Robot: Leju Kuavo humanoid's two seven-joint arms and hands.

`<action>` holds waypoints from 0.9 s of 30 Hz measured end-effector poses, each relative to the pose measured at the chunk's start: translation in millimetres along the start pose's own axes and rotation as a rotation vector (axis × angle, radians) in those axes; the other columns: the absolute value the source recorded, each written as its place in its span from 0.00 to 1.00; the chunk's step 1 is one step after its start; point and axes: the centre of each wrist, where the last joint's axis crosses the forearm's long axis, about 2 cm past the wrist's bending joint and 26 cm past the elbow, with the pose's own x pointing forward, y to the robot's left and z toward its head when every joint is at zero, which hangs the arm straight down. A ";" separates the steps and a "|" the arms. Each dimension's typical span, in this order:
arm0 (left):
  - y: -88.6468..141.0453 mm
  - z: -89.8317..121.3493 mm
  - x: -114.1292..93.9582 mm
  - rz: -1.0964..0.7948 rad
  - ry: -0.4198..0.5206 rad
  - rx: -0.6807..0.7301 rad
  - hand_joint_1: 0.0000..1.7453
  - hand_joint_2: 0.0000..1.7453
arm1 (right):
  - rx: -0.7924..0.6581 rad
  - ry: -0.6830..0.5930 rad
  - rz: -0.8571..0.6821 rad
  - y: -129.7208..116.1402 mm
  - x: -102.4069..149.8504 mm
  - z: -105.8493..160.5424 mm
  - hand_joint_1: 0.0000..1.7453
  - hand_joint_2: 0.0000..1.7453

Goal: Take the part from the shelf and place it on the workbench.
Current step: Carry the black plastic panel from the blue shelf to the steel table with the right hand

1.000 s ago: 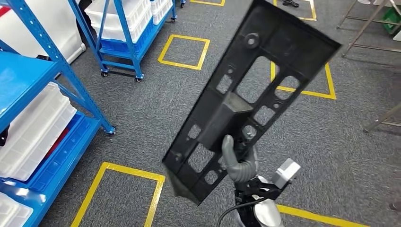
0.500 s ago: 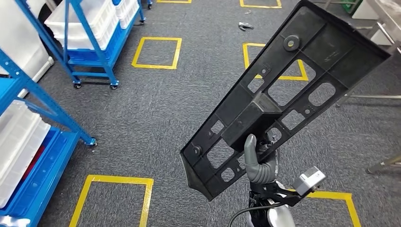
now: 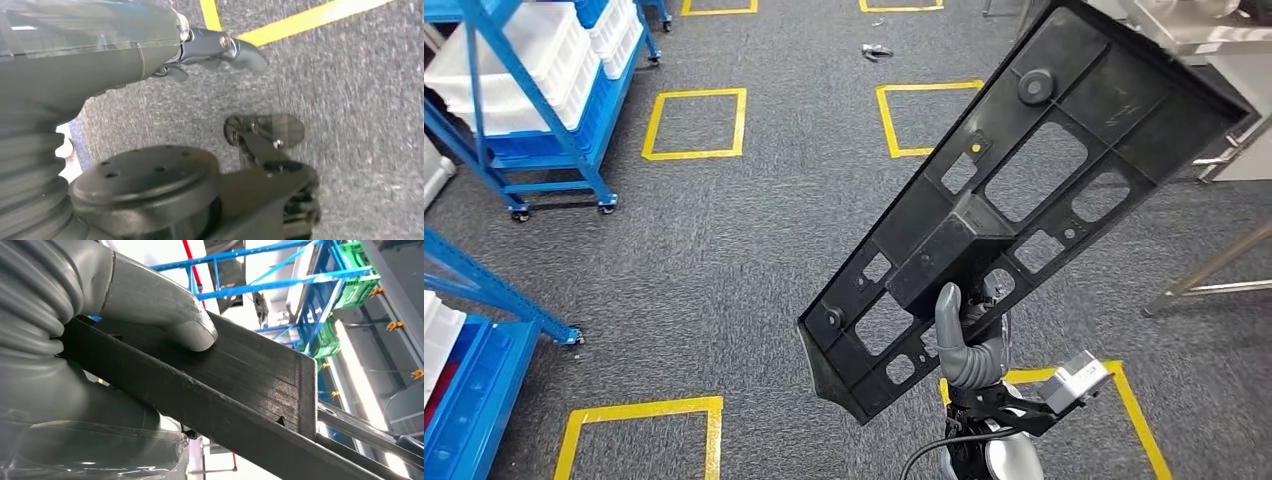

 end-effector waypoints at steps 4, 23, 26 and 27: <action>0.0 0.3 -1.5 -0.003 0.002 0.001 0.00 1.00 | 0.000 -0.003 0.003 -0.7 0.2 -1.5 1.00 1.00; -0.8 0.4 -1.2 -0.019 0.000 -0.003 0.00 1.00 | 0.002 -0.014 0.008 -1.4 2.1 -4.3 1.00 1.00; 1.1 -0.1 -0.4 -0.028 -0.003 -0.001 0.00 1.00 | 0.004 -0.015 0.008 -1.0 2.1 -4.9 1.00 1.00; 1.8 -0.4 0.2 -0.031 -0.006 0.000 0.00 1.00 | 0.004 -0.016 0.008 -0.8 2.2 -5.0 1.00 1.00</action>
